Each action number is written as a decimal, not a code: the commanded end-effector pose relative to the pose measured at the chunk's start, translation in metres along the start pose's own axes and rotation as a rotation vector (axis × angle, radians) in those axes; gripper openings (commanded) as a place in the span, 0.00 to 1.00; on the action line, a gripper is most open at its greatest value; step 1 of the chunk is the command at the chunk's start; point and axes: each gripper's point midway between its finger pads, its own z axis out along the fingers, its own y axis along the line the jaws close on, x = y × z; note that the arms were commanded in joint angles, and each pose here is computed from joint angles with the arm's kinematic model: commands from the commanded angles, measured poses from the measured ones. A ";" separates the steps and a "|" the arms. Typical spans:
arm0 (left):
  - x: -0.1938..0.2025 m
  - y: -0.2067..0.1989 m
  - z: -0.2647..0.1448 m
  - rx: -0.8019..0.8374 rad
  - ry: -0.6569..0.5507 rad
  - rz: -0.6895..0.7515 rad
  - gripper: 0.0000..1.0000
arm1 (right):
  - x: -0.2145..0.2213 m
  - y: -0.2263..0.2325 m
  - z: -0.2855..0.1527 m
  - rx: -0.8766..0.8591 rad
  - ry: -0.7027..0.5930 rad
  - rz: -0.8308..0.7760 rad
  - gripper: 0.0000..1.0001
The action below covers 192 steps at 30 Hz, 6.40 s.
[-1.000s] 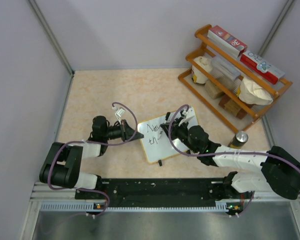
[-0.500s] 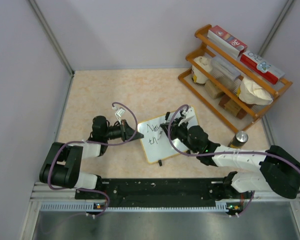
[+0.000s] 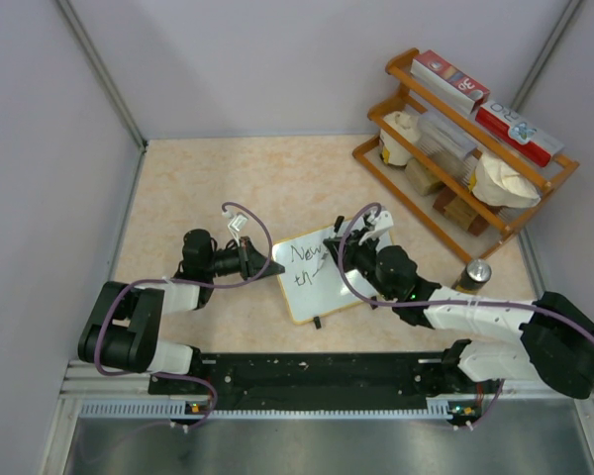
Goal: Write a sentence on the whiteboard
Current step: Write a sentence on the whiteboard, then pass from the right arm to the left, then pass from the left arm to the right
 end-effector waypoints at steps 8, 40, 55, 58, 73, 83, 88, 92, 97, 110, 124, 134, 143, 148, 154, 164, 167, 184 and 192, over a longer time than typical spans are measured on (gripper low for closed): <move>0.005 -0.009 0.001 0.061 0.034 0.059 0.00 | -0.019 0.022 0.011 -0.082 -0.029 0.023 0.00; 0.005 -0.009 0.001 0.061 0.035 0.057 0.00 | -0.008 -0.006 -0.004 0.012 -0.013 0.018 0.00; 0.005 -0.009 0.001 0.061 0.034 0.057 0.00 | -0.044 -0.006 -0.032 -0.017 -0.096 0.040 0.00; 0.005 -0.009 0.001 0.060 0.032 0.060 0.00 | -0.042 -0.013 -0.037 -0.008 -0.087 0.042 0.00; 0.005 -0.008 0.001 0.056 0.033 0.061 0.00 | -0.025 -0.020 -0.057 -0.034 -0.035 0.073 0.00; -0.003 -0.019 -0.007 0.013 -0.010 0.144 0.20 | -0.037 -0.011 -0.067 -0.071 -0.052 0.079 0.00; -0.016 -0.032 -0.015 -0.029 -0.062 0.202 0.53 | -0.042 -0.009 -0.071 -0.079 -0.058 0.079 0.00; -0.017 -0.034 -0.022 -0.089 -0.080 0.218 0.71 | -0.045 -0.008 -0.074 -0.085 -0.063 0.078 0.00; -0.025 -0.039 -0.037 -0.208 -0.148 0.245 0.74 | -0.051 -0.003 -0.078 -0.105 -0.066 0.084 0.00; -0.061 -0.171 -0.008 0.012 -0.192 0.463 0.85 | -0.080 0.044 -0.100 -0.311 -0.074 0.229 0.00; -0.021 -0.183 0.093 0.144 0.072 0.440 0.71 | -0.101 0.061 -0.111 -0.384 -0.107 0.296 0.00; -0.013 -0.188 0.100 0.179 0.087 0.418 0.00 | -0.104 0.057 -0.118 -0.364 -0.113 0.291 0.00; -0.019 -0.199 0.075 0.144 0.086 0.487 0.00 | -0.099 0.060 -0.128 -0.365 -0.010 0.136 0.69; -0.009 -0.200 0.060 0.124 0.155 0.499 0.00 | -0.115 0.078 -0.139 -0.481 0.019 0.088 0.99; -0.004 -0.230 0.043 0.238 0.189 0.527 0.00 | -0.115 0.105 -0.150 -0.697 0.127 0.118 0.96; -0.002 -0.248 0.036 0.323 0.208 0.530 0.00 | -0.103 0.126 -0.165 -0.900 0.221 0.183 0.54; -0.002 -0.248 0.036 0.324 0.210 0.527 0.00 | -0.100 0.127 -0.166 -0.913 0.241 0.189 0.47; 0.005 -0.244 0.039 0.328 0.238 0.505 0.00 | -0.088 0.121 -0.155 -0.876 0.284 0.241 0.33; 0.010 -0.245 0.042 0.344 0.259 0.499 0.00 | -0.085 0.117 -0.150 -0.847 0.289 0.251 0.30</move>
